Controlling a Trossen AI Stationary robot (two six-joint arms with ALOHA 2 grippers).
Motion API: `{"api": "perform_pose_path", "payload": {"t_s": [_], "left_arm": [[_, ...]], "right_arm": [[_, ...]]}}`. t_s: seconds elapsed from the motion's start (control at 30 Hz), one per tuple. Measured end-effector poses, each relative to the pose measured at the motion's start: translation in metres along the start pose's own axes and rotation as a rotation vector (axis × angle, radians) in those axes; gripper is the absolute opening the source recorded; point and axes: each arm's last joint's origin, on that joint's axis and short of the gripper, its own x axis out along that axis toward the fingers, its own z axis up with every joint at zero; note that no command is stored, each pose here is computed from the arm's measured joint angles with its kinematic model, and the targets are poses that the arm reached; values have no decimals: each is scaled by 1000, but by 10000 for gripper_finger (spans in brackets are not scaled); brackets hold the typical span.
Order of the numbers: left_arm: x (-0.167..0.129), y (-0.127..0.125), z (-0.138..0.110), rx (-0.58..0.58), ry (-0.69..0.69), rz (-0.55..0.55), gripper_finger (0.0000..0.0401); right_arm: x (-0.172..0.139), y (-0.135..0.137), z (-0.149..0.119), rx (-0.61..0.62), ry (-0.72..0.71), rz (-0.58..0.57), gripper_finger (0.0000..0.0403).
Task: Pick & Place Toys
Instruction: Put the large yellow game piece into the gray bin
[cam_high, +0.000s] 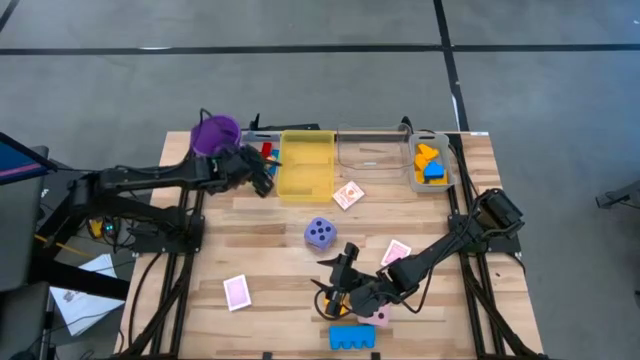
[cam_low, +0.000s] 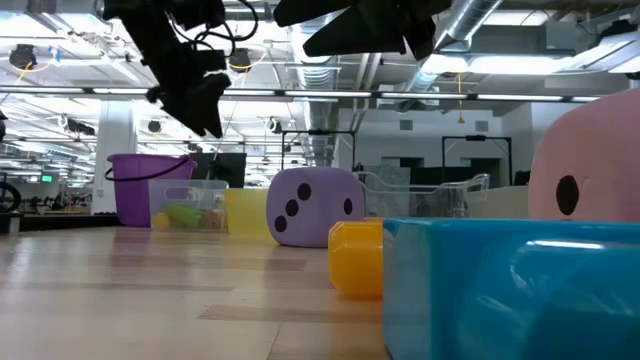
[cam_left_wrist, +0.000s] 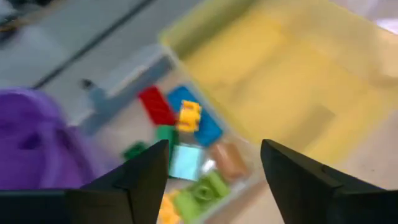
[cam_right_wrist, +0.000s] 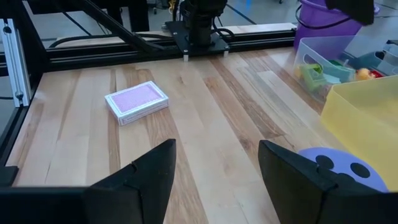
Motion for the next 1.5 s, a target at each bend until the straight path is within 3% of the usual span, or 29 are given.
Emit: {"api": "perform_pose_path", "payload": {"t_s": [0.13,0.3,0.43,0.63,0.77,0.93,1.1,1.37,1.5], "left_arm": [[-3,-16,-2,30,35,-223,249],[-15,-56,-12,152,-13,-657,238],[-28,-91,-40,145,-159,-972,229],[-52,-113,-102,153,-330,-1244,226],[-64,-117,-140,180,-410,-1257,227],[-73,-132,-165,213,-430,-1259,231],[-73,-155,-170,190,-450,-1297,247],[-63,-175,-165,176,-451,-1257,267],[-60,-174,-162,167,-453,-1244,270]], "right_arm": [[0,0,-1,-9,5,-1,222],[-6,6,1,-26,8,14,222],[-14,12,2,-44,22,32,222],[-22,18,-2,-49,31,53,222],[-24,20,-3,-49,31,55,222],[-22,18,-2,-42,28,51,222],[-21,17,-2,-45,42,66,222],[-17,17,-13,-39,313,391,222],[-17,13,-19,-69,404,426,223]]}}
